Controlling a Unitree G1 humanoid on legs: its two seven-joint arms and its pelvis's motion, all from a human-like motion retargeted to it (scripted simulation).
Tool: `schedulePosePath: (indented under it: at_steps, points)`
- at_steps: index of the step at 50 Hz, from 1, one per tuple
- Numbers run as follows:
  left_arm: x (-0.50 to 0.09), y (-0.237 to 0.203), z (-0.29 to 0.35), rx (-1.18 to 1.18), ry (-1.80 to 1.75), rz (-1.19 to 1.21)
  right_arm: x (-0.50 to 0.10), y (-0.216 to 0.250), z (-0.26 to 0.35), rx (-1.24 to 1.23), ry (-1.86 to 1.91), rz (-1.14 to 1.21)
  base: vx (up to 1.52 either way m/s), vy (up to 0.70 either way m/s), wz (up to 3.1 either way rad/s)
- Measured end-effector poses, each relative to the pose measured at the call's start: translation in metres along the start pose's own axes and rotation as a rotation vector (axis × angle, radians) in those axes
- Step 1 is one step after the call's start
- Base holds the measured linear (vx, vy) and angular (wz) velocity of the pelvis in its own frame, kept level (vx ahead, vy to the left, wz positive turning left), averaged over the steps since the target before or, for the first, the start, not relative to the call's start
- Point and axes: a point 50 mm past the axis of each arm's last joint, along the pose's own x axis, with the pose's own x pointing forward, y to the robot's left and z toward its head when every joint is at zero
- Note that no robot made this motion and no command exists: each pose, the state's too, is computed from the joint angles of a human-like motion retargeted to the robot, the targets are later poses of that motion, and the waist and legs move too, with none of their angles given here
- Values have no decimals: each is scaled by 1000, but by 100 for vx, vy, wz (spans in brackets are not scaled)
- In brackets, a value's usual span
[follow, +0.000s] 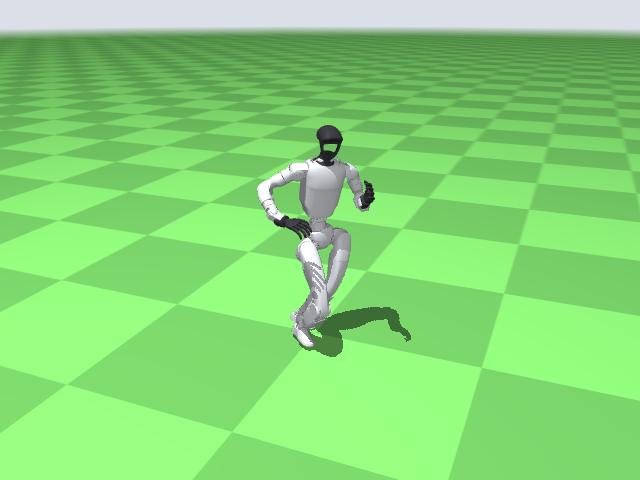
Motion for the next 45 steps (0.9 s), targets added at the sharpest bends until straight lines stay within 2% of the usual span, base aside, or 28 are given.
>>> schedulePosePath:
  at_steps: [5, 10, 15, 19, 24, 30, 35, 41, 45]
  points:
    - [50, -2, 15, 92, -298, 196, -19, 15, -10, -34, 61, 50, 46, 12, 38]
    - [89, -15, 38, -1, -470, 300, -38, 5, -19, -95, 143, -2, 50, 17, 43]
    - [98, -33, 47, -191, -458, 288, -59, -1, -30, -151, 265, -36, 54, 17, 55]
    - [86, -43, 37, -342, -306, 170, -71, -3, -44, -186, 386, -40, 52, 17, 59]
    - [34, -37, -4, -372, 60, -20, -68, 6, -65, -181, 524, -32, 52, 12, 45]
    - [-86, 19, -42, -140, 631, -132, -54, 19, -83, -26, 720, -148, 54, 16, 52]
    - [-182, 72, -18, 65, 1031, -86, -6, 20, -82, 171, 703, -228, 42, 20, 87]
    - [-252, 88, 15, 185, 1340, -101, 68, 17, -49, 391, 530, -364, 28, 24, 70]
    - [-275, 90, 17, 257, 1437, -217, 112, 25, -16, 545, 451, -455, 29, 15, 79]
